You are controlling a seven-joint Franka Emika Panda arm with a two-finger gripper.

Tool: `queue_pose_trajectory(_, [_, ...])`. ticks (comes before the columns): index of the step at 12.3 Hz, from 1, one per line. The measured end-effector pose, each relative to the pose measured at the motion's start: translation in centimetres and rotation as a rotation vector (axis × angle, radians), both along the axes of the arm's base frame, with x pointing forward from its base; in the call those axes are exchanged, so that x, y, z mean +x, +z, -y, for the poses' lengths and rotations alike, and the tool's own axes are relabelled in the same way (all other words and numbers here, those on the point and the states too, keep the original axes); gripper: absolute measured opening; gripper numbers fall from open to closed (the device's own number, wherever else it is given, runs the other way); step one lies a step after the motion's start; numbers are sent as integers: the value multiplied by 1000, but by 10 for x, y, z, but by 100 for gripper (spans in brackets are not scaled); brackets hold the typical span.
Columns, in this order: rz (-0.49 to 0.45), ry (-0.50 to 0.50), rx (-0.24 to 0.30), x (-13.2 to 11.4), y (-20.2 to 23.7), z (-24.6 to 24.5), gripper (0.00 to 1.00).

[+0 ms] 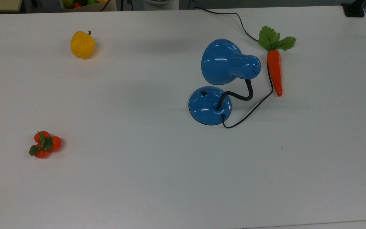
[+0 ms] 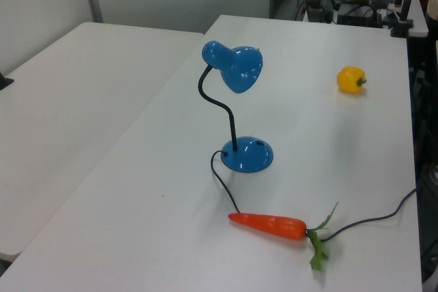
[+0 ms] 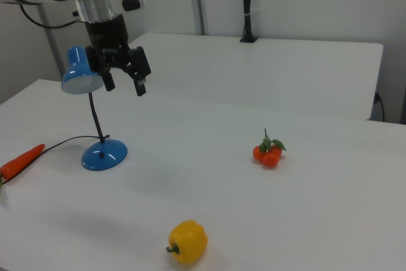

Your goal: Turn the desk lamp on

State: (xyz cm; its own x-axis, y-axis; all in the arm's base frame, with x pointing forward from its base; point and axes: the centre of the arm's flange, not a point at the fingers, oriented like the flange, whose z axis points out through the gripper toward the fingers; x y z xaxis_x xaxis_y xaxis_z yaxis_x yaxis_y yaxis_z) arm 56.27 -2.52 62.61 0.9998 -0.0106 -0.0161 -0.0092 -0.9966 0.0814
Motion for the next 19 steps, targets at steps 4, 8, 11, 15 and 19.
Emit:
queue_pose_trajectory(4, [2, -23, 0, 0, 0, 9, 100])
queue_pose_trajectory(8, [2, -25, 0, 0, 0, 10, 99])
queue_pose_trajectory(11, [-1, -2, 0, 0, 0, 10, 81])
queue_pose_trajectory(15, [-3, 13, 1, 1, -1, 10, 22])
queue_pose_trajectory(19, [-7, 15, 2, 2, -3, 11, 1])
